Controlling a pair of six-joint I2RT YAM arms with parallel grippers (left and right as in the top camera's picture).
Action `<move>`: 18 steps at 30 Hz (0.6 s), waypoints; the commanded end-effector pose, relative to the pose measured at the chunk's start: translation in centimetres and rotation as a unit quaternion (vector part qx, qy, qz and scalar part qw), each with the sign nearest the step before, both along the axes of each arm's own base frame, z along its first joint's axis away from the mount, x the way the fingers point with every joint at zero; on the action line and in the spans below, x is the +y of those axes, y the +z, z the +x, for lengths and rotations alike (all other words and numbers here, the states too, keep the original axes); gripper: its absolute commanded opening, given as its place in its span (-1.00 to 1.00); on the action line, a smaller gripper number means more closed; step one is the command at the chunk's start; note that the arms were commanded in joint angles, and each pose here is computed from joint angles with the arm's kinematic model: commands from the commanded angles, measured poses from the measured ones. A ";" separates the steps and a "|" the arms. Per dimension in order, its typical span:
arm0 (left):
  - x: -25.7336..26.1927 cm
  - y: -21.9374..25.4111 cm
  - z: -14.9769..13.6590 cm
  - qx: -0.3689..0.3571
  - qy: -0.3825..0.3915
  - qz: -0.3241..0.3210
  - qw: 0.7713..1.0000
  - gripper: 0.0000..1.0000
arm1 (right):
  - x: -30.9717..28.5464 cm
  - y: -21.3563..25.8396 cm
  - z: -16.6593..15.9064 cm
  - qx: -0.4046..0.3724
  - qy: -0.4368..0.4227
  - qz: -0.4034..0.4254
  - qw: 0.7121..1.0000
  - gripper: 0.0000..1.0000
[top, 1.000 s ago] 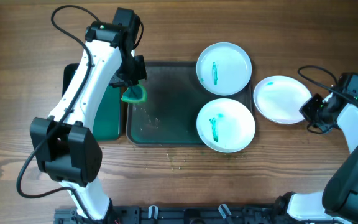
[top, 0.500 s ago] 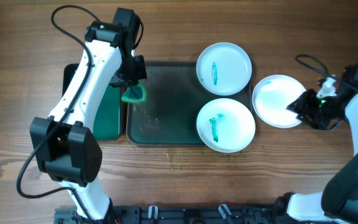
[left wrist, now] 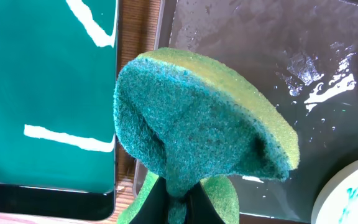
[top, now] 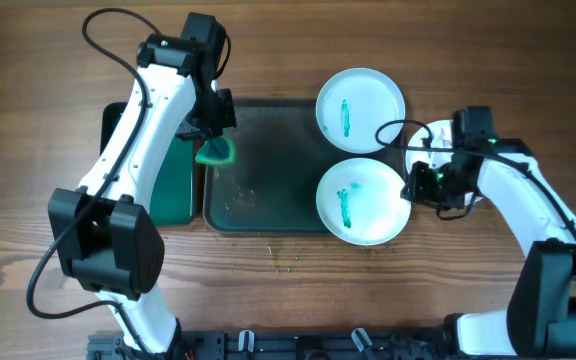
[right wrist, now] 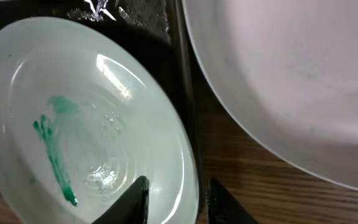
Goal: Clean dirty plates on tray and stack at the side
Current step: 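Release the plate and move the right gripper to the lower plate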
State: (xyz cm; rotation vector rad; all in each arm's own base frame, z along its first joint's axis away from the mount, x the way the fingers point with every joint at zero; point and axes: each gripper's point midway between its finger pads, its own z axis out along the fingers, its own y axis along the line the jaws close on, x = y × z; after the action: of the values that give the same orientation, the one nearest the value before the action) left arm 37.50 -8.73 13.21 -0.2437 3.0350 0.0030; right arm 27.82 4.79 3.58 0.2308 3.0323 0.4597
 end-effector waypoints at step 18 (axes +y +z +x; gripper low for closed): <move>-0.1 1.0 0.4 -0.017 -0.007 -0.002 1.000 -0.92 | -0.3 -1.2 0.1 -0.023 0.017 -0.045 0.999 -0.64</move>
State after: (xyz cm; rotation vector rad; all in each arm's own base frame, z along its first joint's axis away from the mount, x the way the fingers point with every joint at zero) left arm 37.51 -8.73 13.22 -0.2437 3.0346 0.0028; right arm 27.87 4.56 2.18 0.1770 3.0191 0.3434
